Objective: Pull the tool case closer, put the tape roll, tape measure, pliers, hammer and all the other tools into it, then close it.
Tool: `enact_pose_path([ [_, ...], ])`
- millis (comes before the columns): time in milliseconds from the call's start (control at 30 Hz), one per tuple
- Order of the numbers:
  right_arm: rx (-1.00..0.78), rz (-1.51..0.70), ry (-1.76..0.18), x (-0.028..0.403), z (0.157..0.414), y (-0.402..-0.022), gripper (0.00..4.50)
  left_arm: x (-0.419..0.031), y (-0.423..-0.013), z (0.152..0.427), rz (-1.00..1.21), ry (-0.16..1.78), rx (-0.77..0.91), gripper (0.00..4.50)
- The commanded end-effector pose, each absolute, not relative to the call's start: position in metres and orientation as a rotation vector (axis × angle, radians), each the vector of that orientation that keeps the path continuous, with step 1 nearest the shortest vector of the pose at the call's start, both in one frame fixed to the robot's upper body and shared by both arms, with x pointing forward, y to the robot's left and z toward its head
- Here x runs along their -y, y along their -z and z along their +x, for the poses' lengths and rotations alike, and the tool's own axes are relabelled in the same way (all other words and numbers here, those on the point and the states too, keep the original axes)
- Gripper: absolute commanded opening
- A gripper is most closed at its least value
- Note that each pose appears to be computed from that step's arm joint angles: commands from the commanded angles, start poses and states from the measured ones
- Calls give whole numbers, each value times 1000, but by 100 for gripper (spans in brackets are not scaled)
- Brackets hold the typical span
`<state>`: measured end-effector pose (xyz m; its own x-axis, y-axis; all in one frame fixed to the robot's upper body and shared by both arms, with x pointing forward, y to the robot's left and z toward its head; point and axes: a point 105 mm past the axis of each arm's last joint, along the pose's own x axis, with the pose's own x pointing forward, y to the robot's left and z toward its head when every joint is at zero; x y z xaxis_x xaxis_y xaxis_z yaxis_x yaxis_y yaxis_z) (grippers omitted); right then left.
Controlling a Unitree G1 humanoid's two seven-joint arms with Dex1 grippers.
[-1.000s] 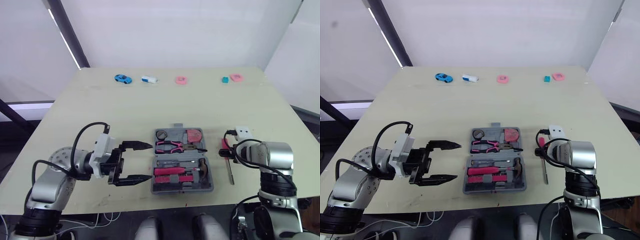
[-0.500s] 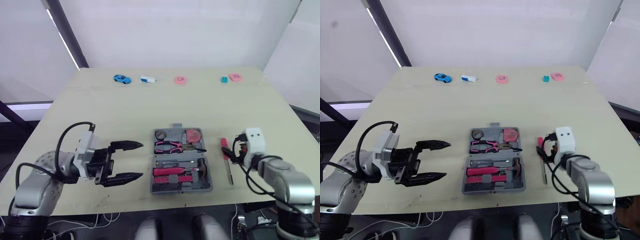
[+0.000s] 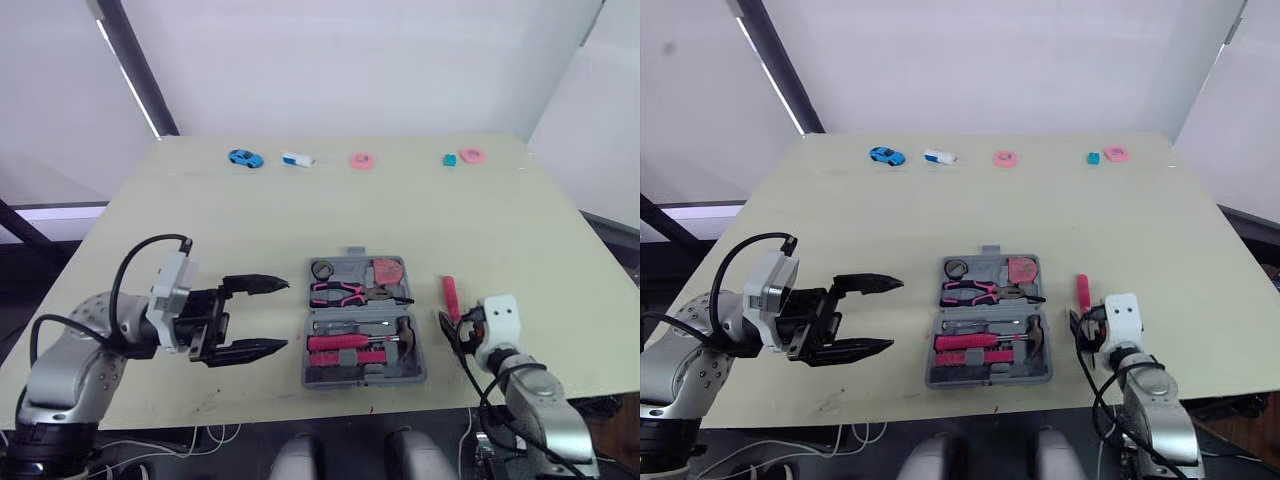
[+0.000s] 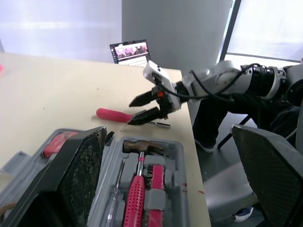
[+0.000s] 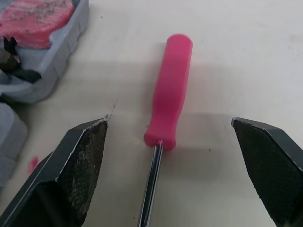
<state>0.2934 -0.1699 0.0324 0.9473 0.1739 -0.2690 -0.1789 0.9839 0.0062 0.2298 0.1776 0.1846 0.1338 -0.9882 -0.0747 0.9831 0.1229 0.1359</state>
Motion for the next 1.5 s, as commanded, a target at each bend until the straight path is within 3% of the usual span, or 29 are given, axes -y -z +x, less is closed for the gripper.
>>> enact_pose_path([
  [33, -216, -34, -168, 169, 297, -31, 442, -179, -196, 229, 196, 1447, 69, 450],
  [200, -186, -27, -157, 168, 302, -24, 442, -179, -196, 231, 201, 1449, 70, 450],
  [300, -184, -35, -137, 170, 304, -18, 293, -180, -196, 231, 201, 1449, 70, 450],
  [433, -178, -38, -130, 173, 306, -15, 130, -180, -196, 232, 200, 1447, 71, 450],
  [533, -167, -51, -133, 175, 308, -18, 80, -180, -194, 232, 201, 1447, 69, 450],
  [567, -159, -61, -136, 176, 309, -20, 42, -181, -194, 232, 201, 1447, 69, 450],
  [967, -97, -115, -249, 183, 311, -64, 39, -180, -188, 231, 196, 1452, 68, 450],
  [1167, -112, -183, -515, 171, 298, -90, 39, -180, -185, 230, 192, 1459, 60, 450],
  [1300, -166, -344, -885, 147, 274, -108, 39, -189, -169, 227, 257, 1486, -16, 450],
  [1500, -275, -518, -1199, 117, 254, -112, 39, -201, -160, 227, 275, 1493, -39, 450],
])
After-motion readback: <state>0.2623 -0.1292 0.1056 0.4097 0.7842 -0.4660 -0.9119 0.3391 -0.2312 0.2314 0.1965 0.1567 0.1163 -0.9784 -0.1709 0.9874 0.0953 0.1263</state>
